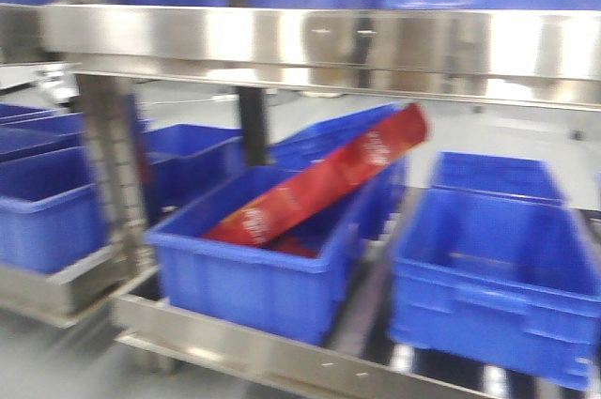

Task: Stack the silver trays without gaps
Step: 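Turn the base away from the rack while both grippers hold the tray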

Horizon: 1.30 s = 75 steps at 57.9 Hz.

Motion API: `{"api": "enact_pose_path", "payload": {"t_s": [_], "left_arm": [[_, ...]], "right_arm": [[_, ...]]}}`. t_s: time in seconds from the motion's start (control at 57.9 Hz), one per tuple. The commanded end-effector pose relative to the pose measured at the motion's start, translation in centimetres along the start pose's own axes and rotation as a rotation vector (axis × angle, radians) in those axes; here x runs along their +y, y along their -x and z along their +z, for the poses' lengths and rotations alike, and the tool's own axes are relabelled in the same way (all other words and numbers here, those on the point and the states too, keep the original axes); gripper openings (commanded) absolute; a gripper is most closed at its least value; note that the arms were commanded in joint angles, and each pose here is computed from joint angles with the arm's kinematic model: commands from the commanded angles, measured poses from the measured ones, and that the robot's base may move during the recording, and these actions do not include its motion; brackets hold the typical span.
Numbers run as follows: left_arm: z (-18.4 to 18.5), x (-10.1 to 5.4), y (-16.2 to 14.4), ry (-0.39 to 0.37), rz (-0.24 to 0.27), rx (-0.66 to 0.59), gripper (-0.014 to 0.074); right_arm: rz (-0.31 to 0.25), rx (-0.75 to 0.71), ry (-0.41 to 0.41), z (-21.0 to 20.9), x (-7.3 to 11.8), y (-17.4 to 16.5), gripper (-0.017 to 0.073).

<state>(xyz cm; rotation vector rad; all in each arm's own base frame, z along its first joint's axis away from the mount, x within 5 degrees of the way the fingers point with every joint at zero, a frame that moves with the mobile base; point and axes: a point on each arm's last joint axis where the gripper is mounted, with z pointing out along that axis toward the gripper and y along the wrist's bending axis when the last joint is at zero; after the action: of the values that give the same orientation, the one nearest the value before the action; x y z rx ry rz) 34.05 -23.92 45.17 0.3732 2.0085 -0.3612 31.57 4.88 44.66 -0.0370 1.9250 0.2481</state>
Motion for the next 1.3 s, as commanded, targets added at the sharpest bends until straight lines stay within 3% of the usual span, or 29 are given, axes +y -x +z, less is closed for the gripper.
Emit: {"api": "enact_pose_path", "payload": {"t_s": [0.0,1.279], "left_arm": [[-1.1,-0.9,1.04,-0.059,-0.011,-0.08,-0.0017],[-1.1,-0.9,1.04,-0.059,-0.011,-0.08,-0.0017]], "right_arm": [[-0.005,-0.058,0.03,-0.47,0.63,0.76,-0.0081],[-0.005,-0.06,0.03,-0.47,0.63,0.78,-0.0081]]}}
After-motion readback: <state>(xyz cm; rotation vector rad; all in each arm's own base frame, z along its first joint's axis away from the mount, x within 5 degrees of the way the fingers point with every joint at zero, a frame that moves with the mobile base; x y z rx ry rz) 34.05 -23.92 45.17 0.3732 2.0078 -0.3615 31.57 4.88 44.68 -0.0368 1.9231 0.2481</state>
